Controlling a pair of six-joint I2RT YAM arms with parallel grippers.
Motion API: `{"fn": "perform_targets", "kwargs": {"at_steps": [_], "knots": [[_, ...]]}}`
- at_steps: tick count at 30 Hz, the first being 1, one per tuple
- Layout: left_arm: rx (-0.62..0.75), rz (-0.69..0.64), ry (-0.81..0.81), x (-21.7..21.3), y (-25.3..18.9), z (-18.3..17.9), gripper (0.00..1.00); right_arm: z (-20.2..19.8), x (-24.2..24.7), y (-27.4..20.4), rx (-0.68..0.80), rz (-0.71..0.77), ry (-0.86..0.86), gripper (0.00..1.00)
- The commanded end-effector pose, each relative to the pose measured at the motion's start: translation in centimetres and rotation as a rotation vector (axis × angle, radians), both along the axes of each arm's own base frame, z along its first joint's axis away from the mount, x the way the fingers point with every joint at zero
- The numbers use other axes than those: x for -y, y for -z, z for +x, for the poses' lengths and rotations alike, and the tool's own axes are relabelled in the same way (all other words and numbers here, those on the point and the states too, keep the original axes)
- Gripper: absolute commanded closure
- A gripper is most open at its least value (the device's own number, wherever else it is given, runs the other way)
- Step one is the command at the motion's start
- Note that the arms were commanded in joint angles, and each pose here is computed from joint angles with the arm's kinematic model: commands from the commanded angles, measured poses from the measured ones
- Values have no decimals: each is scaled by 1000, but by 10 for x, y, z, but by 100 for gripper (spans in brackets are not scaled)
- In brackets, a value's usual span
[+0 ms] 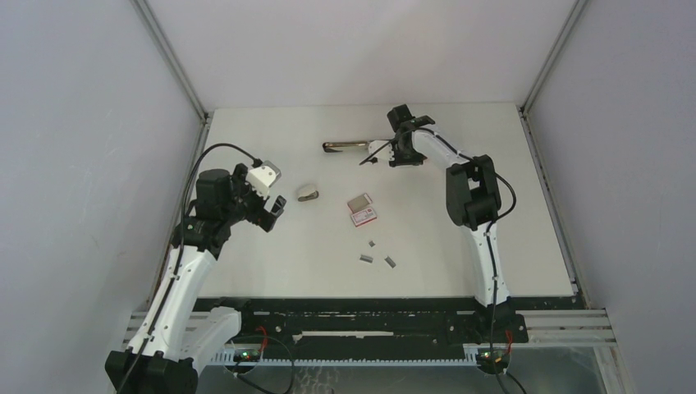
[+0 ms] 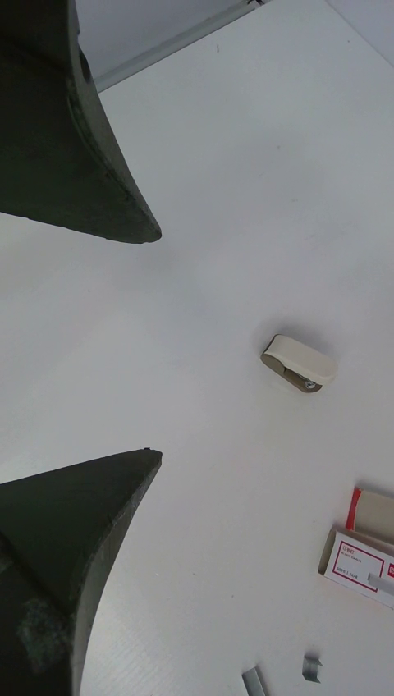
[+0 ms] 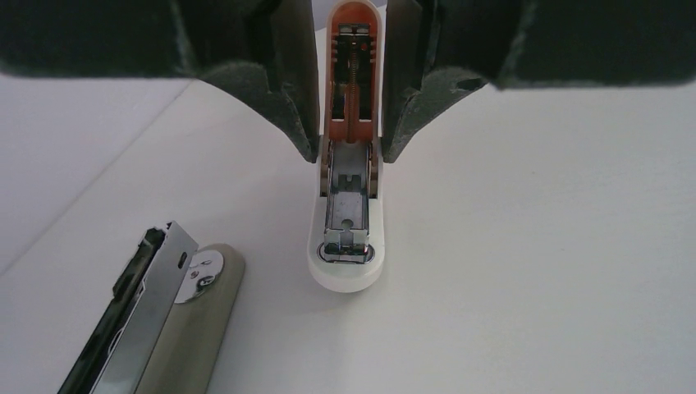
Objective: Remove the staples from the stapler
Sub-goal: Place the stapler at the center of the board.
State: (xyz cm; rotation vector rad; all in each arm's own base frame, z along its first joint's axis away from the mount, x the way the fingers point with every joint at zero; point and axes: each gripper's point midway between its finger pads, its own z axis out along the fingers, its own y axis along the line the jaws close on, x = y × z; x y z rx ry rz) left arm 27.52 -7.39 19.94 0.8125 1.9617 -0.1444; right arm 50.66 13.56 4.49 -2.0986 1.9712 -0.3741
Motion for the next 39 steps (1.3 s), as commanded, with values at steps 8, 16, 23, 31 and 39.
{"fn": "perform_targets", "kwargs": {"at_steps": [8, 16, 23, 31, 39], "knots": [[-8, 0, 23, 2, 5, -1, 0, 18, -8, -7, 52, 14, -45, 71], [-9, 1, 29, 2, 7, -1, 0, 19, -7, -3, 52, 8, -36, 67], [-10, 0, 30, 3, 7, -1, 0, 23, -4, -4, 68, -4, -25, 61], [-11, -1, 29, 3, 8, -1, 0, 31, -8, -17, 115, 27, -1, 52], [-15, -4, 34, 4, 9, -1, 0, 33, -18, -50, 183, 82, 30, 35]]}}
